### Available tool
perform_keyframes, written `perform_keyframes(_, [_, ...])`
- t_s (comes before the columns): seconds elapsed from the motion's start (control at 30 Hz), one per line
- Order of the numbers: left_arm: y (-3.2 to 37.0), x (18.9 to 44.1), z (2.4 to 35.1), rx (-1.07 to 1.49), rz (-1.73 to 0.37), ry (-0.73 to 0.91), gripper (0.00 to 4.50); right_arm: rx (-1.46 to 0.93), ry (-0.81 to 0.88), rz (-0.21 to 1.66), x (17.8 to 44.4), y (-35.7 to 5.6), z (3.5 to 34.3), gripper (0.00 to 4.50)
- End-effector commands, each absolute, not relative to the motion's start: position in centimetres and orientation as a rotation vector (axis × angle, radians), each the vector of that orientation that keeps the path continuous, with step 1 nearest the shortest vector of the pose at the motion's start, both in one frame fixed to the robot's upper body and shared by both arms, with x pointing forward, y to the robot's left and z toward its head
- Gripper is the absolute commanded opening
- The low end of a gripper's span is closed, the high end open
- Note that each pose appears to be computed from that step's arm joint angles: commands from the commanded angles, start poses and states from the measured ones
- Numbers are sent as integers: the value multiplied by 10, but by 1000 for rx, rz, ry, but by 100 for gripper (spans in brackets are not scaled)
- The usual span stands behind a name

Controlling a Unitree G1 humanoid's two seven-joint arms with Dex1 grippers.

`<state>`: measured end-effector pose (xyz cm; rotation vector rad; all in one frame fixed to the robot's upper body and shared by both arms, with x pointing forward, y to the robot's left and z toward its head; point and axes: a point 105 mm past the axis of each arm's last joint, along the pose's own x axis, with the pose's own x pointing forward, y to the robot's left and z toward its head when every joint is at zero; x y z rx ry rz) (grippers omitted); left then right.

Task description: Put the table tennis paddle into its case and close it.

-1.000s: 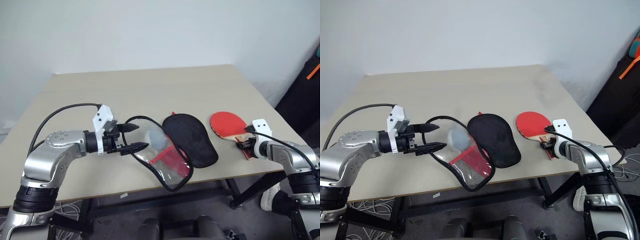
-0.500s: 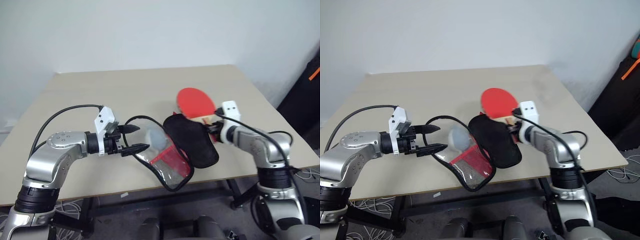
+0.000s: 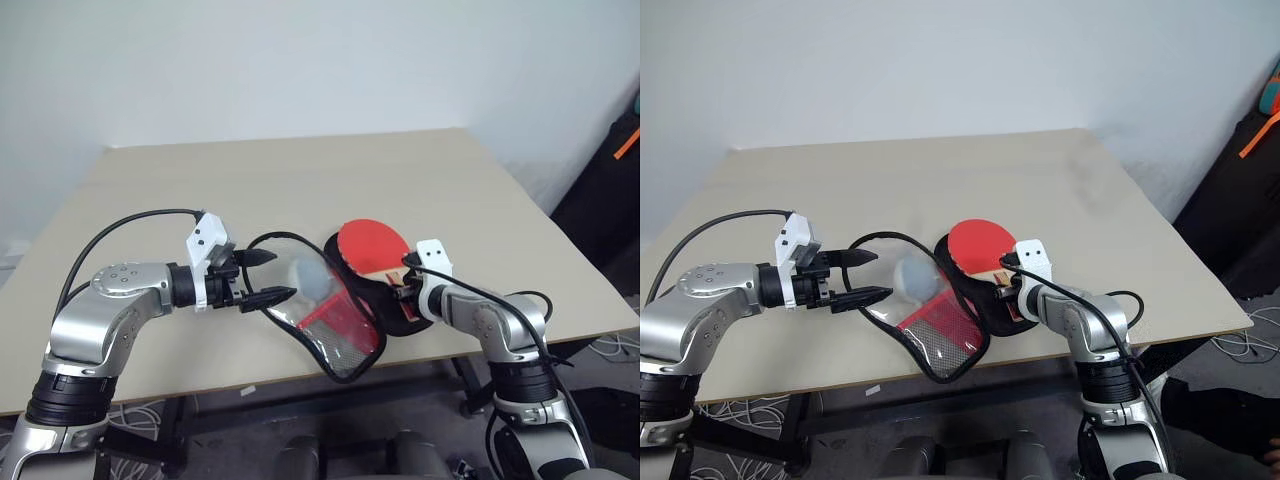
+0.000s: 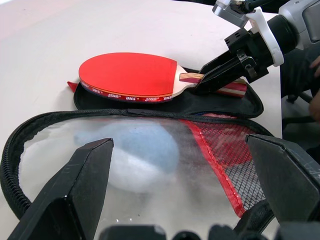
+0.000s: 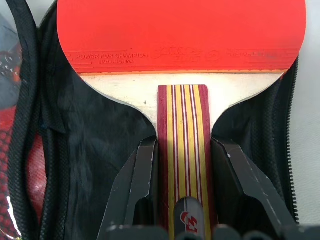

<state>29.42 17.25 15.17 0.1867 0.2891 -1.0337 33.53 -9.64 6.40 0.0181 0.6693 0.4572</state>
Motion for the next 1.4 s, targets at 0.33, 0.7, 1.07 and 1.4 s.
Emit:
perform_keyframes(0.33, [177, 295, 166, 223, -1018, 238, 450, -35, 680, 510, 322, -92, 68, 111])
perform_keyframes(0.7, [177, 292, 166, 215, -1011, 240, 450, -66, 722, 486, 321, -96, 61, 111])
perform_keyframes(1.07, [204, 295, 182, 227, -925, 227, 450, -21, 663, 514, 326, -101, 84, 346])
perform_keyframes(1.4, [266, 279, 179, 206, -800, 332, 368, 37, 351, 717, 329, -152, 195, 450])
